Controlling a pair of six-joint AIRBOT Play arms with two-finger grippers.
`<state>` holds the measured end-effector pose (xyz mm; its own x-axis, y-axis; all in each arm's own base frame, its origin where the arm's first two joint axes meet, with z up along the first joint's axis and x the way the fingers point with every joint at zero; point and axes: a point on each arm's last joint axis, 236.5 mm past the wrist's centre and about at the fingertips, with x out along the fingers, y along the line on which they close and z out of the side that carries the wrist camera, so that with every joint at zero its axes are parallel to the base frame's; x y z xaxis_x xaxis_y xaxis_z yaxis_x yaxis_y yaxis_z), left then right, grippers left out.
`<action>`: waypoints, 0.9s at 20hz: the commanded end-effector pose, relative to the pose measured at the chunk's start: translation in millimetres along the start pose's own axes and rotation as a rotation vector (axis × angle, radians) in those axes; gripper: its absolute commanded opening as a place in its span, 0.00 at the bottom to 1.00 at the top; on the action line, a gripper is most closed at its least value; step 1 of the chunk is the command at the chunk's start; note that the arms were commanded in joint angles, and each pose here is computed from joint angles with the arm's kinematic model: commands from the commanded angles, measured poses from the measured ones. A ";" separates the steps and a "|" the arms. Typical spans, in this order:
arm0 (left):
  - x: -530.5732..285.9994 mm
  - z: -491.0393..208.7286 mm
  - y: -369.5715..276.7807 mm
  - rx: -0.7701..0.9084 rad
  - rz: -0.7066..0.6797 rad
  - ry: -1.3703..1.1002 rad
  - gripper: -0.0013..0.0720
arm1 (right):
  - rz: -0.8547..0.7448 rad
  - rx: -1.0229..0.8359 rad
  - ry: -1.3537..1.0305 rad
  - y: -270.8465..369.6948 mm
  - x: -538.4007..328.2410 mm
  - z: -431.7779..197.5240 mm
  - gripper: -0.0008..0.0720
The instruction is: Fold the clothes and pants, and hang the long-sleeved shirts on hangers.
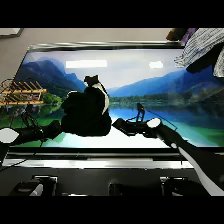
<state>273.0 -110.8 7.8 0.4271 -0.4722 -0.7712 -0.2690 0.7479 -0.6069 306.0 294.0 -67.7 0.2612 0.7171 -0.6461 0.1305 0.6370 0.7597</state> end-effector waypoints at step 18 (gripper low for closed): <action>-101.3 121.8 -101.9 0.182 -0.147 -0.463 0.06 | 0.067 -0.465 -0.397 143.0 -124.9 65.3 0.06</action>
<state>331.3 -96.4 94.9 0.6535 -0.4120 -0.6350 -0.1414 0.7577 -0.6371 344.5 320.8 53.2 0.4975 0.7170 -0.4883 -0.2106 0.6459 0.7338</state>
